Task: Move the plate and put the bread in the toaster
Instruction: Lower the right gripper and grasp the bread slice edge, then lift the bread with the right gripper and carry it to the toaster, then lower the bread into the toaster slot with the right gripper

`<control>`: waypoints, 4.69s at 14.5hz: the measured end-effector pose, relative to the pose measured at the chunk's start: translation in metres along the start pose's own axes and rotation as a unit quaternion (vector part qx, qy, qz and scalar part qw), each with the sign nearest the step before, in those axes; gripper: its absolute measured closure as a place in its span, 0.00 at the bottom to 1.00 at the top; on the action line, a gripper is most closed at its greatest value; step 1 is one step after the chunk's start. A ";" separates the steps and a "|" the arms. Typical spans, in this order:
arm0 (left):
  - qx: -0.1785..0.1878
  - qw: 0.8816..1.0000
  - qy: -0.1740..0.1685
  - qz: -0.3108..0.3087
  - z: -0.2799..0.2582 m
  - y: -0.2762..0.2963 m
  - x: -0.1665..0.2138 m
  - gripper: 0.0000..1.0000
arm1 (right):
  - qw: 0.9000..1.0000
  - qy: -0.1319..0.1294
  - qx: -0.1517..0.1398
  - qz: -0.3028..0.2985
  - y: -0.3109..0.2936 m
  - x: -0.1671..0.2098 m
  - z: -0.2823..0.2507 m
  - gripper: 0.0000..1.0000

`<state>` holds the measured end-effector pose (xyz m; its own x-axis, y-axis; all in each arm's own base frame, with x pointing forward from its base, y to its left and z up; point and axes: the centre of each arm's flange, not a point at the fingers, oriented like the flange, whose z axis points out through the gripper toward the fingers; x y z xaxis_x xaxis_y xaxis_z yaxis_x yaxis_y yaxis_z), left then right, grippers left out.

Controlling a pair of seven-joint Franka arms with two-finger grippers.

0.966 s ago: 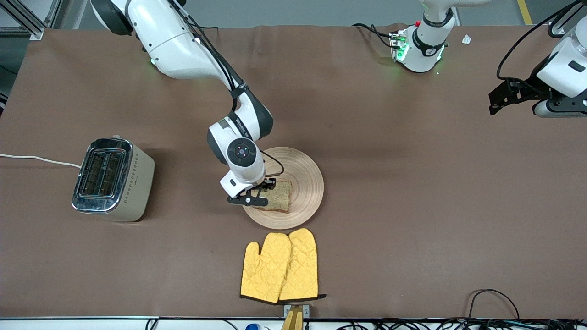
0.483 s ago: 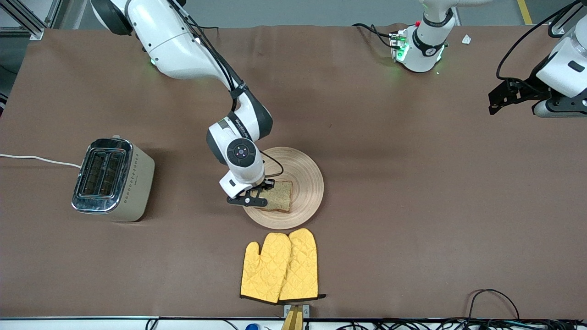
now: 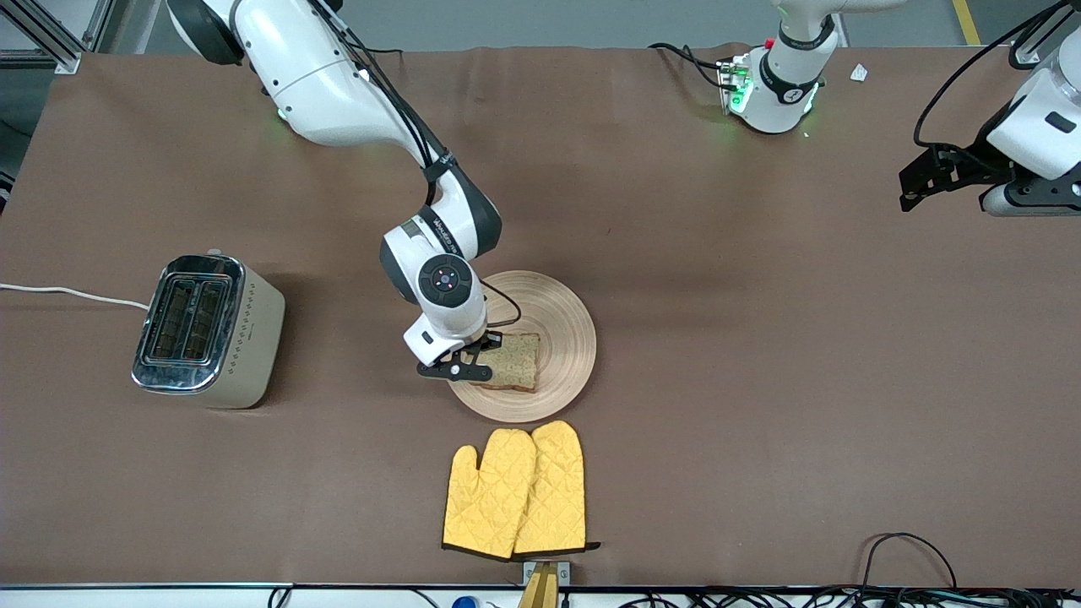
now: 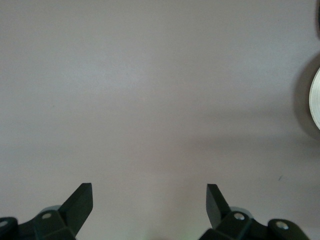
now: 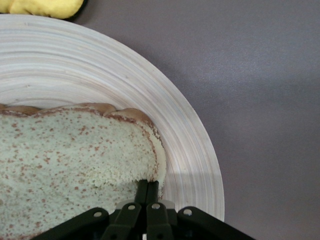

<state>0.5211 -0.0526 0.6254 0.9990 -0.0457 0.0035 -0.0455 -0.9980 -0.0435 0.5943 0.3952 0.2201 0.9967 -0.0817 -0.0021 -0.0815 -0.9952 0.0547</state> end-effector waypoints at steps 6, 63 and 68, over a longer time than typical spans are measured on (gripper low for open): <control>0.000 1.000 0.000 0.000 0.000 0.000 0.000 0.00 | 1.000 0.004 0.003 -0.001 -0.003 0.002 -0.006 0.99; 0.000 1.000 -0.008 0.006 0.008 0.007 0.004 0.00 | 0.841 -0.008 -0.541 -0.007 0.254 0.026 -0.175 0.99; 0.000 1.000 -0.006 0.006 0.006 0.006 0.004 0.00 | 0.841 -0.001 -0.541 -0.008 0.259 0.016 -0.165 0.99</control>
<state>0.5252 -0.0588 0.6195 0.9984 -0.0564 -0.0088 -0.0567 -0.9975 -0.0432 0.5907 0.1446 0.3989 0.9974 -0.0702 -0.0133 -0.0133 -0.3643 0.9312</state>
